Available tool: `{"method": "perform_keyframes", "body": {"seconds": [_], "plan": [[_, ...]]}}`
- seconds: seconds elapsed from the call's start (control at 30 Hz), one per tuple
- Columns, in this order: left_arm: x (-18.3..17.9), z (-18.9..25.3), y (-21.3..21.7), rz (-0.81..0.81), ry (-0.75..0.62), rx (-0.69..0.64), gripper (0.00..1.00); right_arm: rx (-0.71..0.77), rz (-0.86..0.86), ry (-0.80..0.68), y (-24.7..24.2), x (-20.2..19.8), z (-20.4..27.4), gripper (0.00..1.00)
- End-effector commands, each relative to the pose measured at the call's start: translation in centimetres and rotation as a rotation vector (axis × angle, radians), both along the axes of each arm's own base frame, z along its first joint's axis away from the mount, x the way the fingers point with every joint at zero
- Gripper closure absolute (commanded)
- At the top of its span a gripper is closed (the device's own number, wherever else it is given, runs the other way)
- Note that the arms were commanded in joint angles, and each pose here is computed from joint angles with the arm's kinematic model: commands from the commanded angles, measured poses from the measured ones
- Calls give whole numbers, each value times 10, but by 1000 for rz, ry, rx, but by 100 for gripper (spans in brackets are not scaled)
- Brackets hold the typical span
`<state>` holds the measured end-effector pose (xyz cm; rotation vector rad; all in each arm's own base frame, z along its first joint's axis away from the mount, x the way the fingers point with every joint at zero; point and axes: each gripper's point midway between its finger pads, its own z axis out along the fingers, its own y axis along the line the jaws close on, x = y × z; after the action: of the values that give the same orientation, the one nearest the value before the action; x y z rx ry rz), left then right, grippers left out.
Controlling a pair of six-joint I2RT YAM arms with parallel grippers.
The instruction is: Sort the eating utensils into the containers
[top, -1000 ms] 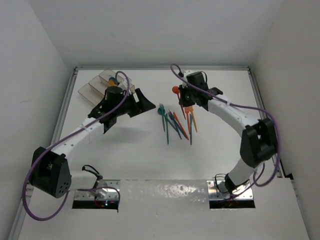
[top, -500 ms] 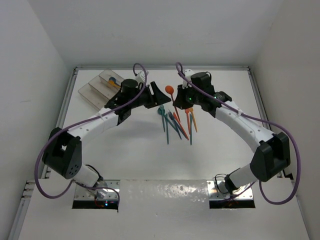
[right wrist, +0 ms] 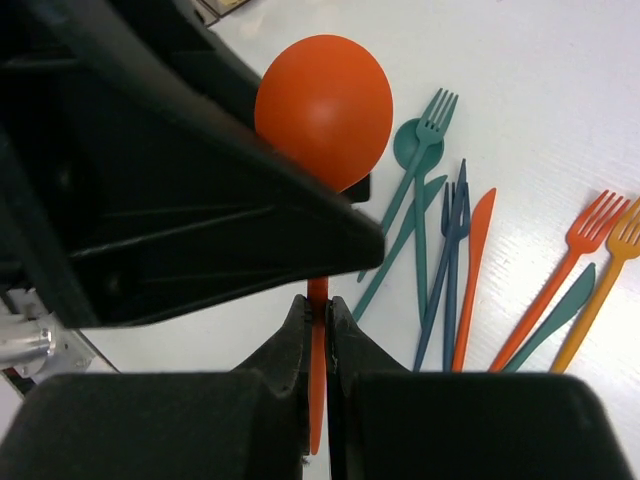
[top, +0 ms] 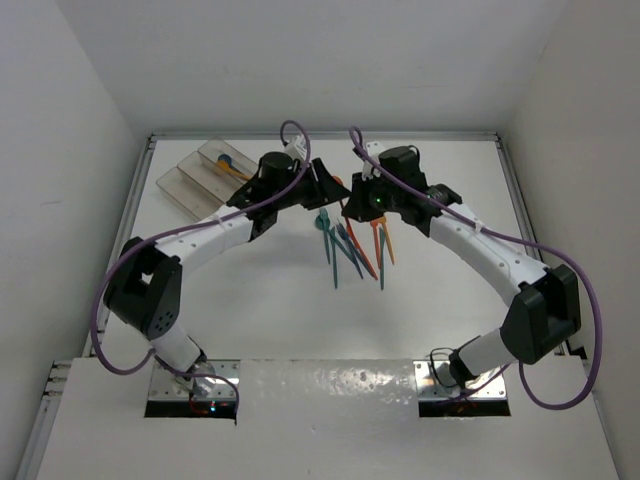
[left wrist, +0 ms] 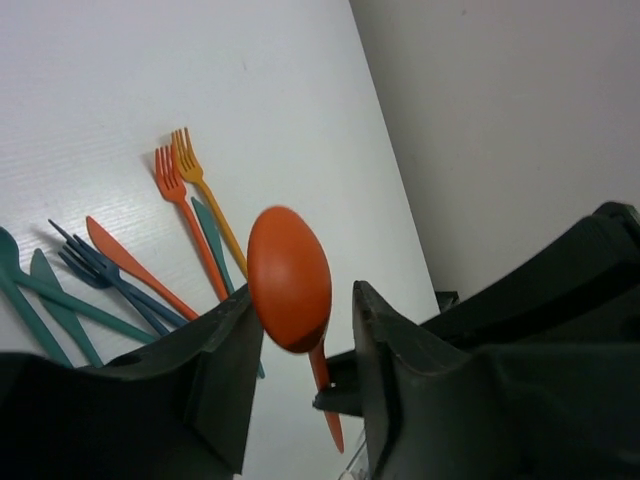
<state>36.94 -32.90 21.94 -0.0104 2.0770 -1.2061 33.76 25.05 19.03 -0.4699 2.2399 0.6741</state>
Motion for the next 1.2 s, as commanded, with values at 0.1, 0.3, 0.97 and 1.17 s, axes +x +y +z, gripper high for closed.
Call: {"method": "perform_keyframes", "body": {"seconds": [0.1,0.3,0.97,1.17], "plan": [[14,31,-9,12,-92,-25,79,39,14,-38,8,1,14,99],[26,25,0,72,-93,35,100,9,-20,-40,1,5,7,69],[223,-21,277,825,87,162,100,-185,-135,-16,-62,-31,-31,44],[262,-43,306,886,95,197,100,-189,-126,15,-63,-37,-40,44]]}}
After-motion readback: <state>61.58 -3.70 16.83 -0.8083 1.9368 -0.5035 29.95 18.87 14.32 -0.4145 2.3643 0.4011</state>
